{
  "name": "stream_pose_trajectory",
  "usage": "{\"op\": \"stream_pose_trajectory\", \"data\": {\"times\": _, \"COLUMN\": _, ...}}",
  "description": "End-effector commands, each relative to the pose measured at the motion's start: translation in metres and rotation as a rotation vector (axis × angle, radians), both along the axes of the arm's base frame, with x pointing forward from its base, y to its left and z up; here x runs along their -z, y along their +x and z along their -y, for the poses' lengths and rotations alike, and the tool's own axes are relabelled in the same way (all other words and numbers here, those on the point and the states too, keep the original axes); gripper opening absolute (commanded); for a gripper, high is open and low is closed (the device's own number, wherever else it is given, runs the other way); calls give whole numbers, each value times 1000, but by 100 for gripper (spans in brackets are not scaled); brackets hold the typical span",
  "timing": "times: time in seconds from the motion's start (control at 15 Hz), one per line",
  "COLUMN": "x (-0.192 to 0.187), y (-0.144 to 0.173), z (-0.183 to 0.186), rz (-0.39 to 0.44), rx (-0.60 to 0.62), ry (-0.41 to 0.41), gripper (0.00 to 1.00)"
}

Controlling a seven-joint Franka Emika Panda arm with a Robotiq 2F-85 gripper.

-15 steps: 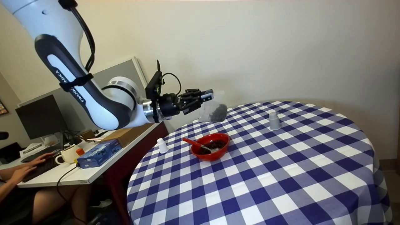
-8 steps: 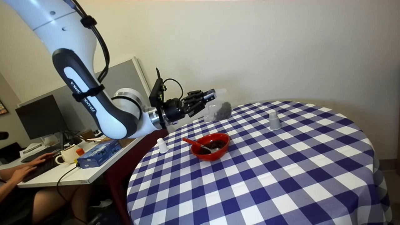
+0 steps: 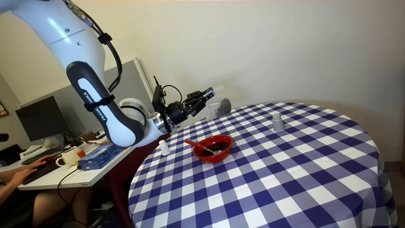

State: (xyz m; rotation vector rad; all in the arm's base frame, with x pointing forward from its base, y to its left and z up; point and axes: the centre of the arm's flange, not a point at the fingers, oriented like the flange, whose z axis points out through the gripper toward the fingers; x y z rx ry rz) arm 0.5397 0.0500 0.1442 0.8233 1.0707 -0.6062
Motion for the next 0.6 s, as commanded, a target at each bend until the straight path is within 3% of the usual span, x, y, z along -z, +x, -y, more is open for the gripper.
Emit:
{"op": "stream_pose_trajectory", "data": {"times": 0.0, "x": 12, "y": 2, "z": -4, "rz": 39, "rx": -58, "ry": -95, "gripper": 11}}
{"op": "stream_pose_trajectory", "data": {"times": 0.53, "x": 28, "y": -8, "z": 0, "rz": 77, "rx": -138, "ry": -230, "gripper": 11}}
